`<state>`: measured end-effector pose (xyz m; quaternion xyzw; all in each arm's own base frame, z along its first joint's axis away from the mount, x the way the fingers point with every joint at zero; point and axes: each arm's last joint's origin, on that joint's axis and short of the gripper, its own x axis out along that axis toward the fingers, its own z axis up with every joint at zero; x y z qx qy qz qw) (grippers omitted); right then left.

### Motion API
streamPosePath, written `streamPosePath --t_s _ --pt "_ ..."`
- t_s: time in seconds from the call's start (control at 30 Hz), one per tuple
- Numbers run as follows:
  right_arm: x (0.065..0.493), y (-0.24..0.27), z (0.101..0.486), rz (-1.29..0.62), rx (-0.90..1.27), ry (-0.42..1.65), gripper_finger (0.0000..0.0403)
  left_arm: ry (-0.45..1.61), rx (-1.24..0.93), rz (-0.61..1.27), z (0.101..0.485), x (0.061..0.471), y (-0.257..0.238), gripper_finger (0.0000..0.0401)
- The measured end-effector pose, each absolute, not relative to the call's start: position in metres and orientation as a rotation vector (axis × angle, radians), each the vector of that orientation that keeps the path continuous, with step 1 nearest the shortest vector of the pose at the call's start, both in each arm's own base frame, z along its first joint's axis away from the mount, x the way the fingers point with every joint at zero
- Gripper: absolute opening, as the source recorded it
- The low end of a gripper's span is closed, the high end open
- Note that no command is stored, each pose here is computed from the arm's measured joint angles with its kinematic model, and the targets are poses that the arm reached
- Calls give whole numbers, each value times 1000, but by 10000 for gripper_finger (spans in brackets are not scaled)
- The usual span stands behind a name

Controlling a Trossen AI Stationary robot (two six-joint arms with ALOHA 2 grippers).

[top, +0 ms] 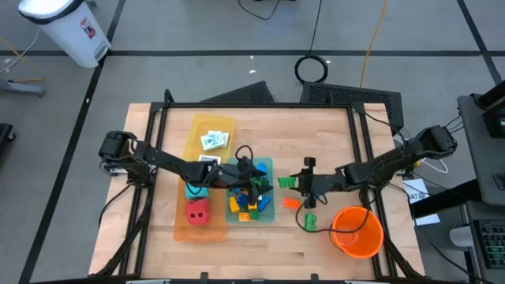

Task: Pick & Place Toys
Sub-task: Put the green game piece into the green bin

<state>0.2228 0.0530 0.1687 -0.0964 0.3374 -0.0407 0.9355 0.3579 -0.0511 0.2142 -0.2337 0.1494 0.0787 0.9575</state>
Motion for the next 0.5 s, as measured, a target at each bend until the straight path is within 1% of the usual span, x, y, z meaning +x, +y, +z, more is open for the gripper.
streamPosePath --t_s 0.07,0.2,0.33,0.5 --pt "222 59 177 -108 -247 620 128 283 -522 171 206 363 -54 335" --pt "221 76 186 -125 -362 509 128 184 -536 185 192 375 -55 335" --pt "221 87 188 -142 -445 458 129 103 -542 169 184 384 -53 335" --pt "224 91 190 -149 -472 409 129 96 -534 165 179 396 -55 335"
